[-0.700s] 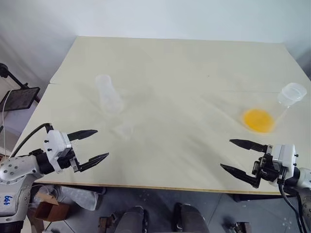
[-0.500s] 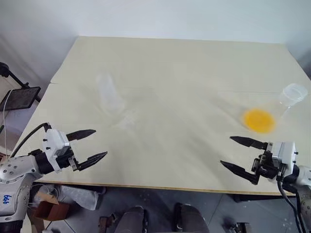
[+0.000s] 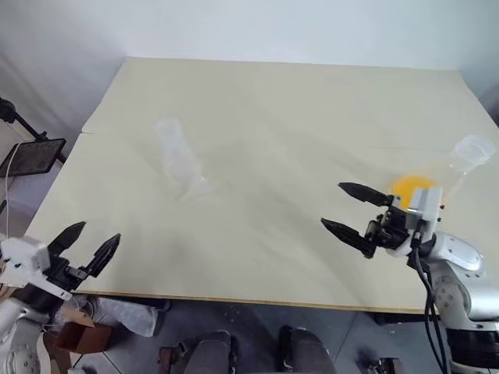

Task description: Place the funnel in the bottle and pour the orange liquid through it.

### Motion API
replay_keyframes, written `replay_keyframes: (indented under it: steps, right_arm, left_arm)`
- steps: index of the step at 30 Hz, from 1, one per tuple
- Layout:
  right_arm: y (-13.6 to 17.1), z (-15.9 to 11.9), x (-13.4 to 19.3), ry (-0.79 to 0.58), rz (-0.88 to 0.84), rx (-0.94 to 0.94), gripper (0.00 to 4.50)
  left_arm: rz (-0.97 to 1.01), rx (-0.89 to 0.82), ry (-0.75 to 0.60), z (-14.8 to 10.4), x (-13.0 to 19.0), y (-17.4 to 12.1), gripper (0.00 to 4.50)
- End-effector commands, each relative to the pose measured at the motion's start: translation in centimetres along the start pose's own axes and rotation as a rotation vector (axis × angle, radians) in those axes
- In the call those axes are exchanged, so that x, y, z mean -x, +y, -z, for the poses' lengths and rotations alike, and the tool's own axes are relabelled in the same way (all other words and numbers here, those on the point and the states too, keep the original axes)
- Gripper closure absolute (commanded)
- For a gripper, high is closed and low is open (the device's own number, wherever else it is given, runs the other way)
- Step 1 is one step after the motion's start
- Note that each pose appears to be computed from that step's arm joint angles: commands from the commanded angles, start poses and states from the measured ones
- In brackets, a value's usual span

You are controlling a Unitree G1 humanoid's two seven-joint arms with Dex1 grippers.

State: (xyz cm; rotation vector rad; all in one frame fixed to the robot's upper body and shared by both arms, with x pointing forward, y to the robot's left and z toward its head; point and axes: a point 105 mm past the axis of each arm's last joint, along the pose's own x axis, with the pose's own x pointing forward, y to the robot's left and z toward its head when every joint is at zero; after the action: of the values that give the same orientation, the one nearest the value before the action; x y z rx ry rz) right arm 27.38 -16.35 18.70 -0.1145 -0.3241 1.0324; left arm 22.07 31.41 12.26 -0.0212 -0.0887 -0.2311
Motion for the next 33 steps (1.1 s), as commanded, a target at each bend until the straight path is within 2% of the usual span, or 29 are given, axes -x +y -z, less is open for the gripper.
replay_keyframes:
  steps: [1, 4, 9, 16, 20, 25, 32, 33]
  right_arm:
    - [0.0, -0.6, -0.8, -0.036, -0.002, 0.02, 0.02]
    - [-0.1, -0.4, -0.8, -0.035, 0.001, 0.021, 0.02]
    - [-0.6, 0.7, 1.1, 0.01, 0.056, 0.026, 0.02]
    - [0.0, 1.5, 3.3, 0.06, 0.136, 0.021, 0.02]
    - [0.5, 1.3, 3.2, 0.054, 0.158, 0.027, 0.02]
    - [1.1, 0.9, 3.0, 0.044, 0.181, 0.03, 0.02]
    - [1.4, 0.7, 2.8, 0.037, 0.206, 0.03, 0.02]
    - [1.4, 0.7, 2.8, 0.036, 0.211, 0.031, 0.0]
  left_arm:
    - [-0.028, -0.008, -0.052, -0.9, 0.5, -0.8, 0.0]
    - [-0.01, -0.007, -0.05, -0.9, 0.0, -1.3, 0.0]
    - [0.11, -0.045, -0.06, -2.7, -4.6, -1.7, 0.0]
    - [0.167, -0.061, -0.077, -5.1, -14.9, -2.8, 0.0]
    - [0.249, -0.064, -0.098, -6.5, -18.7, -4.7, 0.0]
    - [0.255, -0.055, -0.108, -7.7, -21.4, -5.3, 0.0]
    - [0.275, -0.068, -0.073, -7.3, -22.3, -5.5, 0.0]
    - [0.282, -0.066, -0.072, -7.2, -22.3, -5.6, 0.19]
